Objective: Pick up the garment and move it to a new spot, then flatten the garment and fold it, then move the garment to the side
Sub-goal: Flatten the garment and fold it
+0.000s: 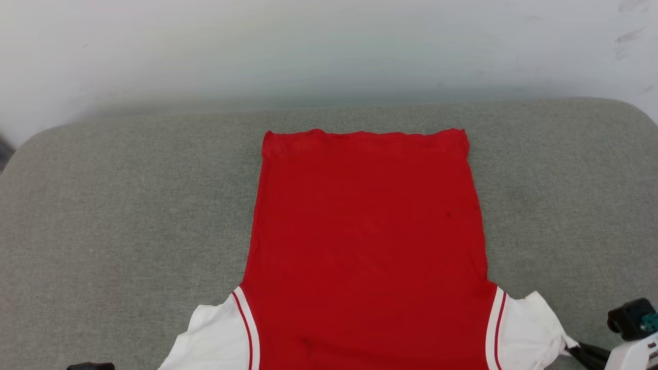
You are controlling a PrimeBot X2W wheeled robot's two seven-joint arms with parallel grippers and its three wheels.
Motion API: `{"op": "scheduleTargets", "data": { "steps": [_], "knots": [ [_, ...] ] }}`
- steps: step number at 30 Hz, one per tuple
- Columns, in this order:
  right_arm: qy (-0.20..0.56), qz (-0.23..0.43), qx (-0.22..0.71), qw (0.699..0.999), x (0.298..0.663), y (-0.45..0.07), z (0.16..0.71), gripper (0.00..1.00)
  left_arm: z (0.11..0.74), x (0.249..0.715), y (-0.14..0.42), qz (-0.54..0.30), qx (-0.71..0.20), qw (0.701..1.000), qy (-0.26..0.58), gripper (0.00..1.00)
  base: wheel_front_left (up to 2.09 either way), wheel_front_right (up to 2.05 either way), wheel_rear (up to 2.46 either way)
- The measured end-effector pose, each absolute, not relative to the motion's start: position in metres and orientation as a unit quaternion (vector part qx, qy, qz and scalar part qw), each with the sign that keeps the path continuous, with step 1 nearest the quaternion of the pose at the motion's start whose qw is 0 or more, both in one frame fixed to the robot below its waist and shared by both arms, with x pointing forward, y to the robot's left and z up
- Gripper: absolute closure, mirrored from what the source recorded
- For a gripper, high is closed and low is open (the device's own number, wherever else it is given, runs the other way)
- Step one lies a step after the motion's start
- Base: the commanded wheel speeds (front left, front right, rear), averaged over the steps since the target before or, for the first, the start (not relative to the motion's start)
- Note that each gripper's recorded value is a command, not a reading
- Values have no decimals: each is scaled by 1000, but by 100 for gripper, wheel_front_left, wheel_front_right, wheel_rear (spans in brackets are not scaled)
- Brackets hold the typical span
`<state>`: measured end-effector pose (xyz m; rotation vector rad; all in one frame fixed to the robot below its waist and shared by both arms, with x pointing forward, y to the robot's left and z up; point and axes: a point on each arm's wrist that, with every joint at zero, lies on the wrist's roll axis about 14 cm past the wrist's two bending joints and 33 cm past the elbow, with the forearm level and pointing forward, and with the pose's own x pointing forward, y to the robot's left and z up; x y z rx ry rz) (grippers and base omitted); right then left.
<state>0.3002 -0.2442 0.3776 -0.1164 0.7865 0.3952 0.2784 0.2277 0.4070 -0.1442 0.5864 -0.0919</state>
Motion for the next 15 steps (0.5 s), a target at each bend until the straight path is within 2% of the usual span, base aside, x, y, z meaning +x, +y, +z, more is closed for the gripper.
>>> {"op": "scheduleTargets", "data": {
  "steps": [1, 6, 11, 15],
  "knots": [
    [372, 188, -57, 907, 307, -245, 382, 0, 408, 280, 225, -48, -72, 954, 286, 100, 0, 0, 0],
    [312, 177, -80, 930, 353, -251, 421, 0, 419, 295, 216, -55, -71, 961, 260, 100, 0, 0, 0],
    [214, 160, -106, 958, 415, -258, 492, 0, 424, 308, 212, -56, -67, 966, 241, 100, 0, 0, 0],
    [154, 152, -134, 967, 459, -255, 545, 0, 430, 323, 210, -55, -64, 971, 223, 100, 0, 0, 0]
  ]
}}
